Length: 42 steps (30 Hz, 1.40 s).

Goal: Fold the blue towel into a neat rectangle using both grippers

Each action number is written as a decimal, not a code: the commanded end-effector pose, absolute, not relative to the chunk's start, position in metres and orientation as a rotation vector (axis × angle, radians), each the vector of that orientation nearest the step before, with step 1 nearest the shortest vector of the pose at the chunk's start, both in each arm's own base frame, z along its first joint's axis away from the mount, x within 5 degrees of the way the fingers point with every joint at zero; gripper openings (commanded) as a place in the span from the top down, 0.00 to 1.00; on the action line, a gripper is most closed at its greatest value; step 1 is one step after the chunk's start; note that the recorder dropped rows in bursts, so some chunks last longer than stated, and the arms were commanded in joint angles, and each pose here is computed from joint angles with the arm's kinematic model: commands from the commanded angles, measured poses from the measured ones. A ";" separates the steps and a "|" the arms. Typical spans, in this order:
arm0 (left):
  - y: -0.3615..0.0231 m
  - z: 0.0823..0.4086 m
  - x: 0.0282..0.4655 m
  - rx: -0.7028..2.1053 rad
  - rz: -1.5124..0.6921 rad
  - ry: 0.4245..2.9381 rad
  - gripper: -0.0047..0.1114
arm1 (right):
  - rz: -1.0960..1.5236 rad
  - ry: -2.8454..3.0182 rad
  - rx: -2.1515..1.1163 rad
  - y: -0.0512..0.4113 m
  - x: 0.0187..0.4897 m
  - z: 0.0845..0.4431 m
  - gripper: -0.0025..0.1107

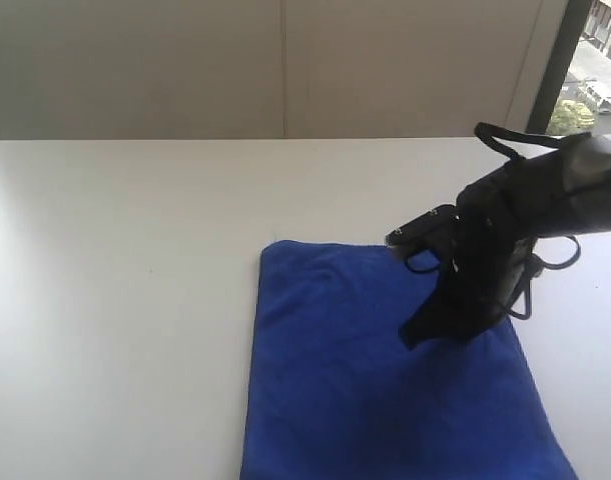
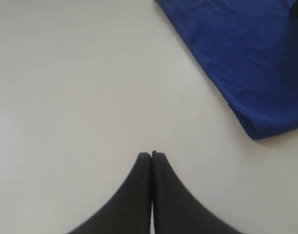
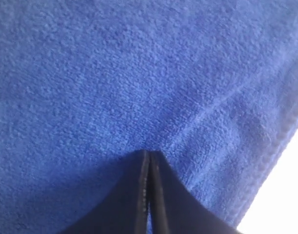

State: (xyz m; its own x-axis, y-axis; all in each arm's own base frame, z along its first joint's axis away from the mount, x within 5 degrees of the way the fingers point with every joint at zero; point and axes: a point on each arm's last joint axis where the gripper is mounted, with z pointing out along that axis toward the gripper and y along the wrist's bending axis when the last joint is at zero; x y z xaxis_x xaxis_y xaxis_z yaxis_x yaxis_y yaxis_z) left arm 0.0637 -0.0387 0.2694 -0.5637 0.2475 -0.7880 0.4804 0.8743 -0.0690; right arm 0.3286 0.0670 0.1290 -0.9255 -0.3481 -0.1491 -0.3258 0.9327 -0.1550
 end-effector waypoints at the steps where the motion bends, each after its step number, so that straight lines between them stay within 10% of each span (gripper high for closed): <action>1: -0.040 0.269 0.062 0.523 -0.377 2.187 0.96 | -0.177 2.915 -0.501 0.067 0.309 0.144 0.98; 7: -0.040 0.270 0.062 0.521 -0.382 2.186 0.96 | -0.103 2.709 -0.550 0.089 0.307 0.181 0.98; 19: -0.041 0.269 0.062 0.522 -0.384 2.188 0.96 | -0.069 2.771 -0.638 0.102 0.322 0.123 0.98; 42: -0.041 0.269 0.062 0.524 -0.388 2.190 0.96 | -0.120 2.802 -0.803 0.162 0.365 0.130 0.98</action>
